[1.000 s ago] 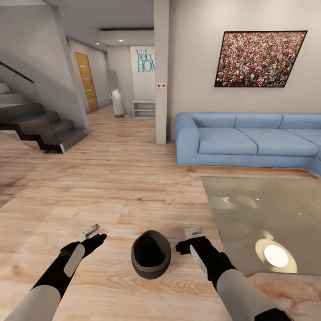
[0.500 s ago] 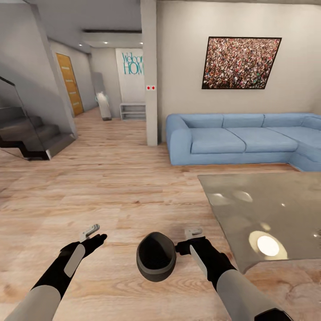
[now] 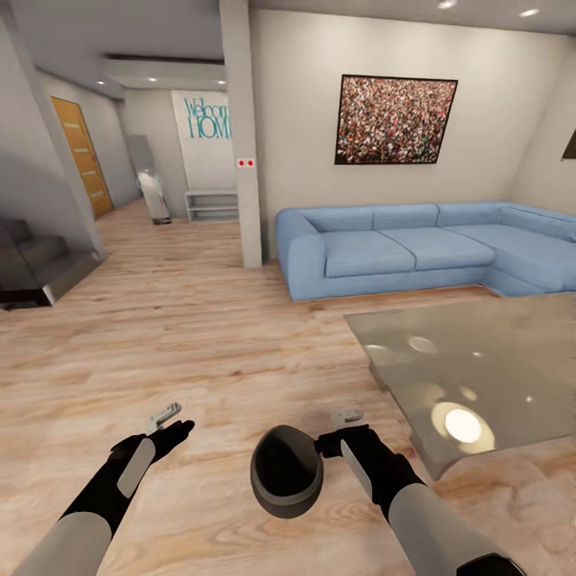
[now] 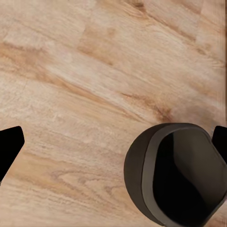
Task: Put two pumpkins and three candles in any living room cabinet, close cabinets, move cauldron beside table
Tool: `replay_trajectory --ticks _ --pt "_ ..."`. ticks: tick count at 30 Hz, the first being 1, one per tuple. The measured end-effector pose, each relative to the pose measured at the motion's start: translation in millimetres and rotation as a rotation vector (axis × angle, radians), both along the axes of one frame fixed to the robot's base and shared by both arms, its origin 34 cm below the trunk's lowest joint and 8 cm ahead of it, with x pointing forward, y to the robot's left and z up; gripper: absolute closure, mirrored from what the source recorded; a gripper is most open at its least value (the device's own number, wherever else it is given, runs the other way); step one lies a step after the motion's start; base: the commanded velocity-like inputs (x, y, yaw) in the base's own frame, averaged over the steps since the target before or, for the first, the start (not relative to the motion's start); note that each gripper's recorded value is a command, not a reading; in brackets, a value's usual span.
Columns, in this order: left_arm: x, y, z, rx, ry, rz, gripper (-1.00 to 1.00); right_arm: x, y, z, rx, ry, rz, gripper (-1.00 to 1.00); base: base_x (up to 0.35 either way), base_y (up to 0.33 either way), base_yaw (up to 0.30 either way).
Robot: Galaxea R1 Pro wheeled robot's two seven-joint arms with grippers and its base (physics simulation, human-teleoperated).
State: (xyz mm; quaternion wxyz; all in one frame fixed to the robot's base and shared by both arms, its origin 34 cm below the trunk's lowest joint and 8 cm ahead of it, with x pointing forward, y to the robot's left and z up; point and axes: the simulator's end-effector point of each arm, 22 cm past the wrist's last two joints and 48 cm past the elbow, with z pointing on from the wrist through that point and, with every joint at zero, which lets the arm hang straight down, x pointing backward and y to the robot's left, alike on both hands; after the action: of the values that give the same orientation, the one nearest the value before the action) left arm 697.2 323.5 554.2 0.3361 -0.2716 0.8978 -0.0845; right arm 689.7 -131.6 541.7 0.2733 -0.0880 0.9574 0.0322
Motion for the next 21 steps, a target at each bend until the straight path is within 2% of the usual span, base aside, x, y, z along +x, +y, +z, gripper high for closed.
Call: replay_trajectory --ticks 6,11,17,18,19,20,21 --pt "-11.2 -2.8 -13.1 -0.008 0.036 0.000 -1.00 -0.9 -0.1 1.5 0.001 -0.001 -0.001 -1.00 0.113 0.333 -0.243" --pt "-12.7 -4.2 -13.3 -0.012 0.039 -0.002 -1.00 -1.4 -0.3 3.1 0.002 -0.002 -0.003 -1.00 0.167 0.307 -0.243" --pt "-12.0 -25.1 -12.6 -0.035 0.037 -0.016 -1.00 -3.2 -1.2 3.7 0.000 -0.001 -0.005 -1.00 0.195 0.289 -0.243" --pt "-13.6 -37.2 -15.2 -0.049 0.042 -0.023 -1.00 -7.3 -2.6 -0.7 -0.004 0.012 -0.006 -1.00 0.199 0.279 -0.243" --pt "-20.9 -59.3 -25.0 -0.079 0.066 -0.038 -1.00 -15.3 -5.8 -9.5 -0.011 0.037 -0.010 -1.00 0.194 0.248 -0.243" --pt "-22.9 -65.5 -27.2 -0.085 0.072 -0.041 -1.00 -17.3 -7.0 -11.2 -0.010 0.044 -0.015 -1.00 0.095 0.117 -0.243" --pt "-29.3 -80.1 -34.9 -0.100 0.090 -0.050 -1.00 -23.6 -10.8 -18.1 -0.004 0.067 -0.032 -1.00 0.025 0.031 -0.243"
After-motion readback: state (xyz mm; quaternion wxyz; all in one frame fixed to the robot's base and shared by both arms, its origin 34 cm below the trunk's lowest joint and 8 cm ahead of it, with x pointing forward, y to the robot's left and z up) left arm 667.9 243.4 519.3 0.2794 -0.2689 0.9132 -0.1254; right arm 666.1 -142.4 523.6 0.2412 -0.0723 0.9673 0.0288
